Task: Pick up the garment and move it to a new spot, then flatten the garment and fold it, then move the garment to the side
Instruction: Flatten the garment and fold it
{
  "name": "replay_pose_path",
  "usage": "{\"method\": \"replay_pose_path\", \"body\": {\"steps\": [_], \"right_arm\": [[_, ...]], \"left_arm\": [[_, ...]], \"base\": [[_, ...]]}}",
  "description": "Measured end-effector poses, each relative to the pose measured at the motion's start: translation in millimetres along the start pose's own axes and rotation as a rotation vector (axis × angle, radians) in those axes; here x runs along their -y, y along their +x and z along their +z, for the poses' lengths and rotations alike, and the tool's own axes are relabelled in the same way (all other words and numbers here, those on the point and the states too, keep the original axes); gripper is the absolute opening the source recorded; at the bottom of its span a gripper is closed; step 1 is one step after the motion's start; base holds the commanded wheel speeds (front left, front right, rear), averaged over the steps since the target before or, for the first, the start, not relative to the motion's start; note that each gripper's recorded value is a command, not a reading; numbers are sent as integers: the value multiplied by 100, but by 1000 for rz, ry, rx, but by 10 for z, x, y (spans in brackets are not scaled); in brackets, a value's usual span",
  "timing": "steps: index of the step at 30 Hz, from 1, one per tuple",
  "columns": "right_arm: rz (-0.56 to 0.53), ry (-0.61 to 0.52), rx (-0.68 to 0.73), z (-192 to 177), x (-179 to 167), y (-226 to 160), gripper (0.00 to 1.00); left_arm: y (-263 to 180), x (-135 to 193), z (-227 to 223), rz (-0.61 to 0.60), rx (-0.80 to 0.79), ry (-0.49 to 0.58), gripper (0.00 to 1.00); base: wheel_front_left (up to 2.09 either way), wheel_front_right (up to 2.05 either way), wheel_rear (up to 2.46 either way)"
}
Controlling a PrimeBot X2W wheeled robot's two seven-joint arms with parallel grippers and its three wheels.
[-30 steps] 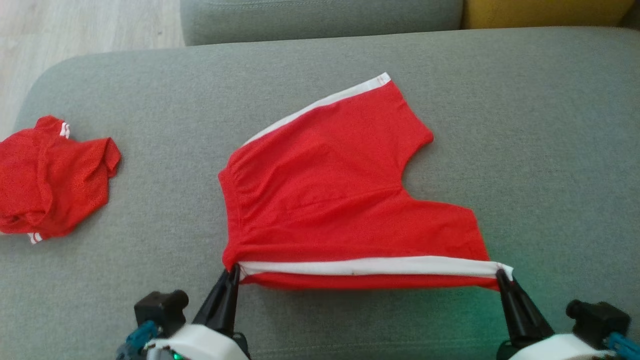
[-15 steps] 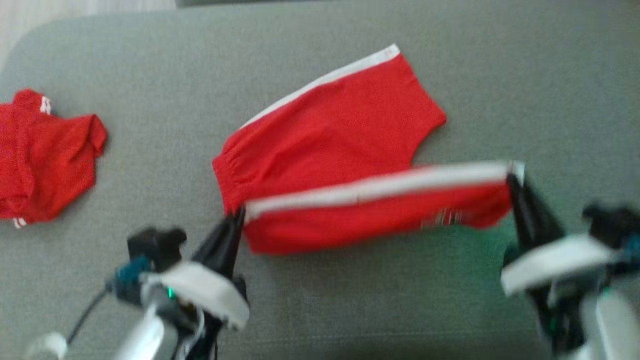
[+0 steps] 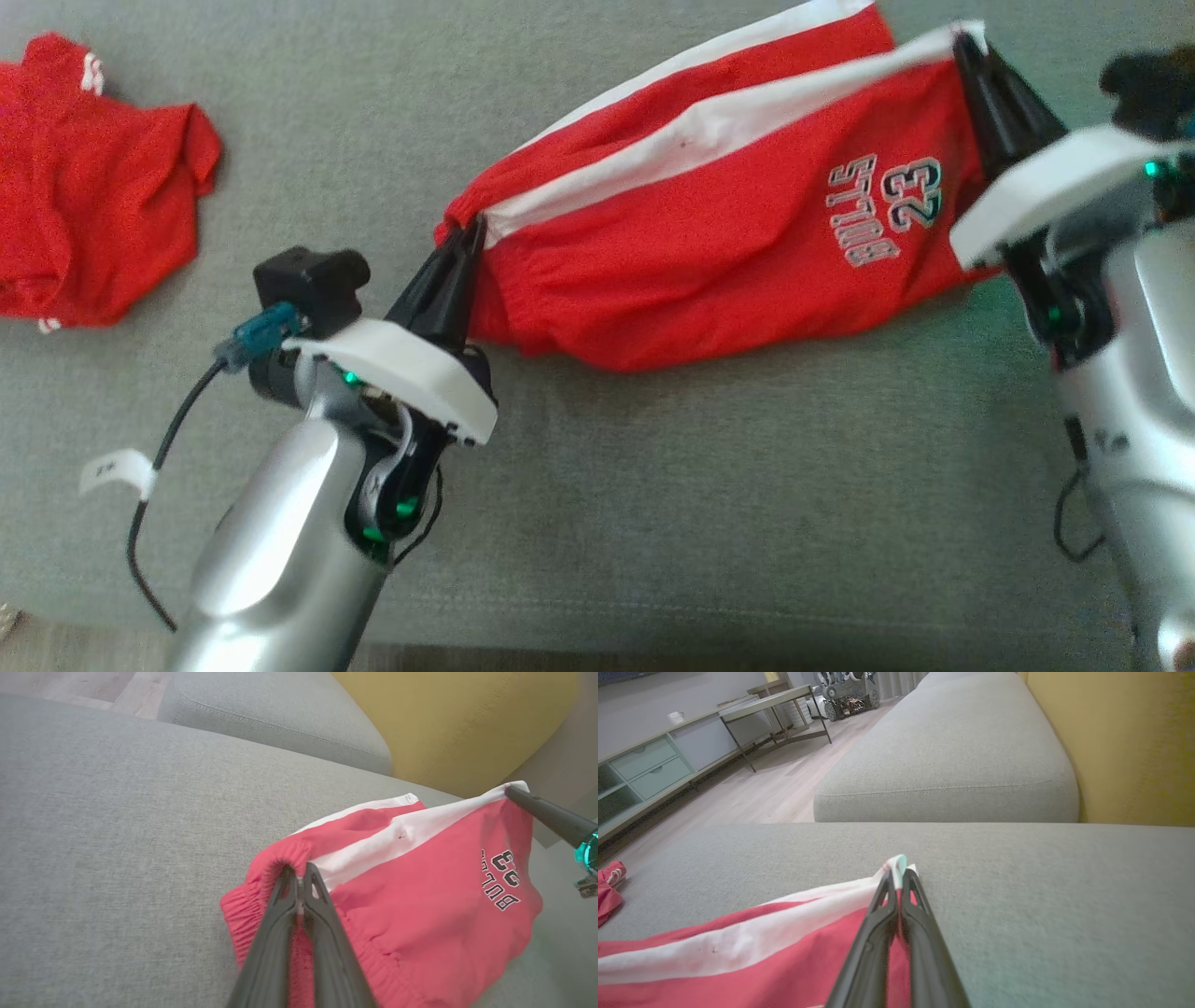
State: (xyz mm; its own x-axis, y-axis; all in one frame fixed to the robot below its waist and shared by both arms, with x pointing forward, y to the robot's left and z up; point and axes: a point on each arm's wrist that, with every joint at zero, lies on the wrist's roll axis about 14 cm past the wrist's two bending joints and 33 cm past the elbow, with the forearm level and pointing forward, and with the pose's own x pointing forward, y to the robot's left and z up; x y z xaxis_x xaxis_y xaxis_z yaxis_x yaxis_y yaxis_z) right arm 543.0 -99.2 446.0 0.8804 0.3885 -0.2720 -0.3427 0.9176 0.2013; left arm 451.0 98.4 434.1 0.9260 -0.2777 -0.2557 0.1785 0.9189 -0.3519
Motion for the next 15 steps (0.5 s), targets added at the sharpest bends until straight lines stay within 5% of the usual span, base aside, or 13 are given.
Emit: {"method": "replay_pose_path", "body": {"steps": [15], "right_arm": [[62, -23, -25, -184, -85, 588, 0]], "left_arm": [[186, -323, -145, 79, -1, -8, 0]], "base": [[0, 0, 0]]}}
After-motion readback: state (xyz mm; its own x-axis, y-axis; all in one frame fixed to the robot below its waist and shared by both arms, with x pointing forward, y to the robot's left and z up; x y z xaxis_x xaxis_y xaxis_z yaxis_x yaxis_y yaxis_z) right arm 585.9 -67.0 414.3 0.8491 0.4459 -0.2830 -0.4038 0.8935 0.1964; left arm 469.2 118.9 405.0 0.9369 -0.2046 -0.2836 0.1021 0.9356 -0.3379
